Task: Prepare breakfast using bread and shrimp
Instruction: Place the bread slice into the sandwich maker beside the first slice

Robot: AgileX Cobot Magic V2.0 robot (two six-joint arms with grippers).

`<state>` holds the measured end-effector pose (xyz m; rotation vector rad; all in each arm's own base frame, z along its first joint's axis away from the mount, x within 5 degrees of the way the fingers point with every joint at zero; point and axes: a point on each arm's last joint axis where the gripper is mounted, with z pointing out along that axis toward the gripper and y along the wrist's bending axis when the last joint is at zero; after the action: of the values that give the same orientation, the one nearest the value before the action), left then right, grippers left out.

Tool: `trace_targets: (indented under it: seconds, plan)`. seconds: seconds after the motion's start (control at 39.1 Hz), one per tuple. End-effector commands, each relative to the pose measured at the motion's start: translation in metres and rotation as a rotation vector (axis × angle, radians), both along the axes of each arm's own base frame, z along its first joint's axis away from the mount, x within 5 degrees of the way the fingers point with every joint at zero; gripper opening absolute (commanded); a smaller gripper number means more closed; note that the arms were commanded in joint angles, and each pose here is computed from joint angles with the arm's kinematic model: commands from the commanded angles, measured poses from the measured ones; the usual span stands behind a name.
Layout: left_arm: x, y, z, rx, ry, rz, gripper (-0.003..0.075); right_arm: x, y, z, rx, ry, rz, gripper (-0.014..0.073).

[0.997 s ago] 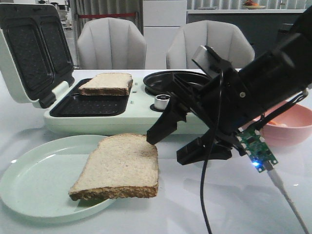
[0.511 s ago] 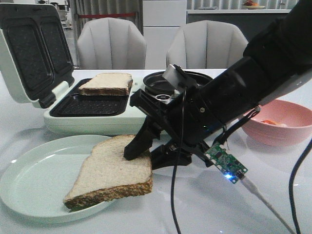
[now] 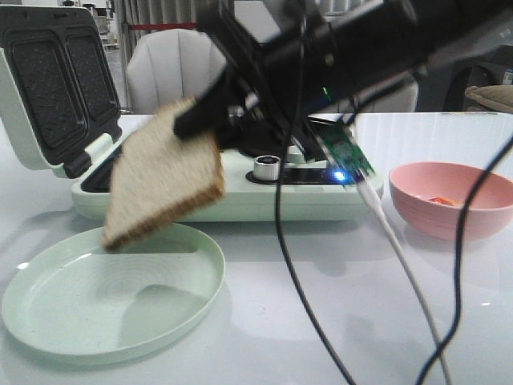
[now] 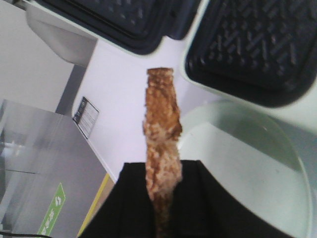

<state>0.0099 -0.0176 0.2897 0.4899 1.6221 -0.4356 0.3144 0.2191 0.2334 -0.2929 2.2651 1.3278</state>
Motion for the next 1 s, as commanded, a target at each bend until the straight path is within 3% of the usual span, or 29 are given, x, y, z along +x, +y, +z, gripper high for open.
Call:
trace_targets:
  seconds: [0.0,0.18,0.46,0.72,0.82,0.97]
  plan:
    - [-0.004,0.003,0.015,-0.077,-0.091,0.011,0.0457,0.007,0.005,0.043,0.144,-0.075,-0.005,0.0136]
    - [-0.004,0.003,0.015,-0.078,-0.091,0.010,0.0457,0.035,0.014,0.044,0.211,-0.060,-0.105,0.0136]
    - [-0.004,0.003,0.015,-0.078,-0.091,0.010,0.0457,0.076,0.034,0.042,0.209,-0.184,-0.080,0.0139]
    - [-0.004,0.003,0.015,-0.078,-0.091,0.010,0.0457,0.095,0.037,0.034,0.102,-0.256,-0.105,0.0200]
    - [-0.004,0.003,0.015,-0.078,-0.091,0.010,0.0457,0.101,0.038,0.028,0.065,-0.268,-0.122,0.0256]
    - [-0.004,0.003,0.015,-0.078,-0.091,0.010,0.0457,0.103,0.043,0.023,-0.037,-0.333,-0.108,0.0478]
